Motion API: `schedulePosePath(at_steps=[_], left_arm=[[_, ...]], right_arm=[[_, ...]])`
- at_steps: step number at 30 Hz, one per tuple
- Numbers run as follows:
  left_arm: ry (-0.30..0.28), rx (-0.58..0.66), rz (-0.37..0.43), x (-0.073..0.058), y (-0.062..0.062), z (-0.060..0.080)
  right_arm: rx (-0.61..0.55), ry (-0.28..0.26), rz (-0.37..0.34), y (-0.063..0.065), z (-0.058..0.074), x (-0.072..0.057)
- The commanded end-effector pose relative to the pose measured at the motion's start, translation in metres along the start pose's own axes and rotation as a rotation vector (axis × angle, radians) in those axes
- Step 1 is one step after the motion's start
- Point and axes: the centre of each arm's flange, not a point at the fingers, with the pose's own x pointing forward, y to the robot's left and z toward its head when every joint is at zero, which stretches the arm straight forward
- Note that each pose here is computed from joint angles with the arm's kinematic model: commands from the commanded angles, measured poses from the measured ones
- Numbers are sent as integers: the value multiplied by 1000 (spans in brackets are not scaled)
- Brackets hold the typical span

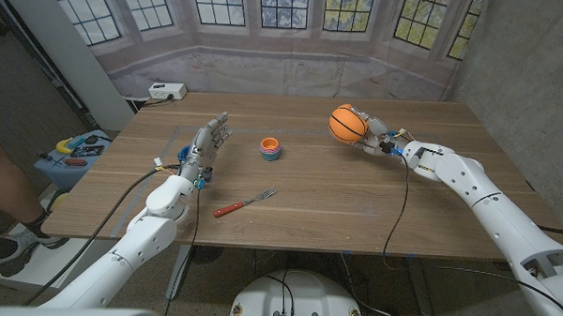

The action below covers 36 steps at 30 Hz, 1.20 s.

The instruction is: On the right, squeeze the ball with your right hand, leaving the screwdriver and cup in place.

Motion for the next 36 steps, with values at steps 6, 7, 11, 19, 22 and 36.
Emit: schedulePosePath(at_steps=[6,7,11,19,22,36], left_arm=[[-2,4,-8,4,2,2],[-2,4,-9,5,2,3],[-3,3,-11,6,3,3],[3,-1,-12,6,4,1],[3,-1,-11,6,5,1],[7,2,-11,5,7,1]], right_arm=[[7,-8,28,3,3,2],[8,-8,29,3,4,2],[9,-8,32,4,4,3],[15,-4,39,6,5,3],[17,-3,44,7,4,4],[30,1,70,9,3,5]])
